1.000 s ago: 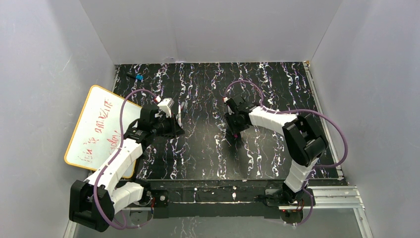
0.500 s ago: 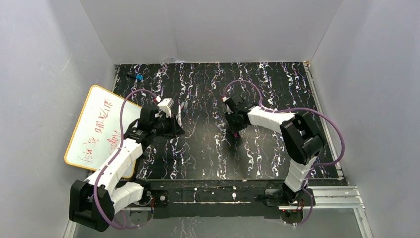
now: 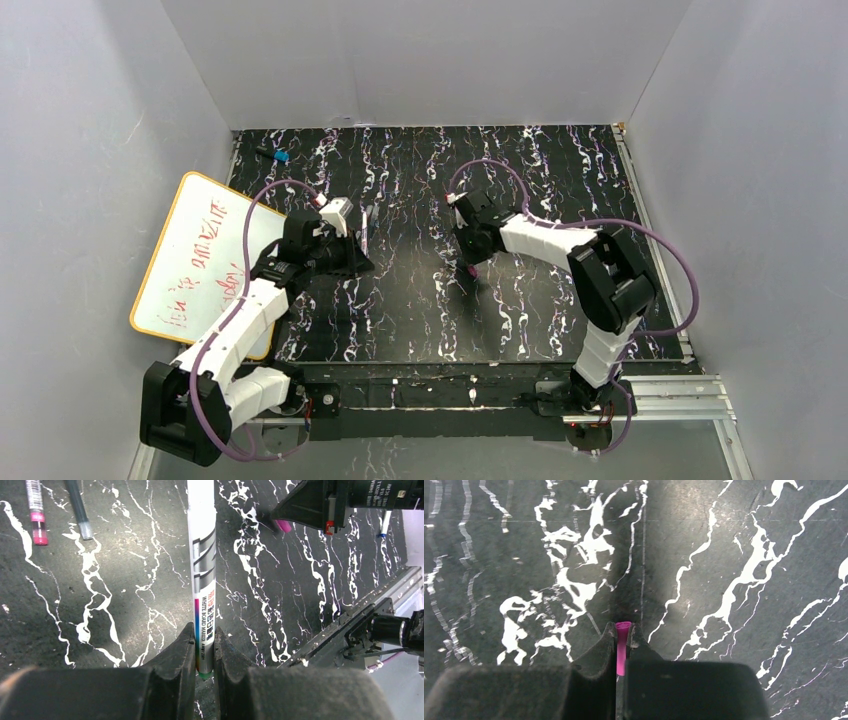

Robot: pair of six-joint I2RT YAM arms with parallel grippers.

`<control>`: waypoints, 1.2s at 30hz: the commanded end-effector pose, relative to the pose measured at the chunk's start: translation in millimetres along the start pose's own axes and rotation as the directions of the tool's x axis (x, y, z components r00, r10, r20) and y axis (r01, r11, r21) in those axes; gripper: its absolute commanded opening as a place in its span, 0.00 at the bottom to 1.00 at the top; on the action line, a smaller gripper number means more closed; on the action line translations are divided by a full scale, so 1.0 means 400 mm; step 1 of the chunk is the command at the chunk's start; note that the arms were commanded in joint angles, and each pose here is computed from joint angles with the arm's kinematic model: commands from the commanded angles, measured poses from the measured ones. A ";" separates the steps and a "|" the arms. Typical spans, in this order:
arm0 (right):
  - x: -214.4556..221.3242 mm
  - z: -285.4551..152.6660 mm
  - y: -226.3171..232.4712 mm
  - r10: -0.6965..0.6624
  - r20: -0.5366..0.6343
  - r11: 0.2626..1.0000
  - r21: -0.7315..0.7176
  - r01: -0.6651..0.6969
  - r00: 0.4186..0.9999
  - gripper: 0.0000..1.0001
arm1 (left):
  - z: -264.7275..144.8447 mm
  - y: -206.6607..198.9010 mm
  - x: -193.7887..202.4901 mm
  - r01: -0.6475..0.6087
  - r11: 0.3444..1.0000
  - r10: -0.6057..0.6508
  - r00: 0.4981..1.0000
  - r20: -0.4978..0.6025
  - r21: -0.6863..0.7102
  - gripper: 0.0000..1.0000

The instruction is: Insert the pens into the pen caps

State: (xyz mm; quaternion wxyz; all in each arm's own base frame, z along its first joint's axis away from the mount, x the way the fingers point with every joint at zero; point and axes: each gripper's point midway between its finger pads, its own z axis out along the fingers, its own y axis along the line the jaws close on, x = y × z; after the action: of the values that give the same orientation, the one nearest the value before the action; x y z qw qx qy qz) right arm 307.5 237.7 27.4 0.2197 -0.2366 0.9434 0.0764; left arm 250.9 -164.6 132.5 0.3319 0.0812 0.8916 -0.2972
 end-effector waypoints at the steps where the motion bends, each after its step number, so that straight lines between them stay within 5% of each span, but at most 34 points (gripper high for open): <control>1: -0.155 -0.130 0.049 0.051 0.273 0.995 -0.095 -0.026 0.961 0.01 | 0.003 -0.032 0.002 -0.017 0.996 0.017 1.000 -0.009 0.089 0.00; 4: -0.256 -0.249 0.089 0.116 0.490 0.978 -0.206 -0.015 0.864 0.01 | 0.001 -0.064 -0.001 -0.019 0.987 0.019 1.000 0.001 0.162 0.00; 7: -0.340 -0.398 0.143 0.216 0.697 0.933 -0.354 0.066 0.683 0.01 | -0.006 -0.106 -0.007 -0.024 0.967 0.020 1.000 0.020 0.255 0.00; 13: -0.377 -0.587 0.204 0.415 0.808 0.817 -0.533 0.219 0.419 0.01 | -0.051 -0.225 -0.020 -0.078 0.871 0.046 0.996 0.078 0.485 0.00; 18: -0.392 -0.666 0.294 0.521 0.789 0.692 -0.614 0.379 0.327 0.01 | -0.147 -0.341 -0.034 -0.150 0.715 0.024 0.981 0.190 0.683 0.00; 25: -0.415 -0.737 0.399 0.543 0.801 0.624 -0.586 0.517 0.253 0.01 | -0.171 -0.373 -0.017 -0.191 0.669 0.057 0.977 0.206 0.718 0.00; 36: -0.471 -0.832 0.411 0.506 0.845 0.647 -0.505 0.571 0.175 0.01 | -0.174 -0.380 -0.010 -0.196 0.659 0.067 0.977 0.203 0.726 0.00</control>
State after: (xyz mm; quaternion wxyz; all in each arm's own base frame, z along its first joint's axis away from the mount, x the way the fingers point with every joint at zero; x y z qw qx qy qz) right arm 257.2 384.6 368.5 0.6082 -0.2073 0.4822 0.5955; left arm 171.6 -246.7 242.6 0.3557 0.2297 0.6719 -0.6077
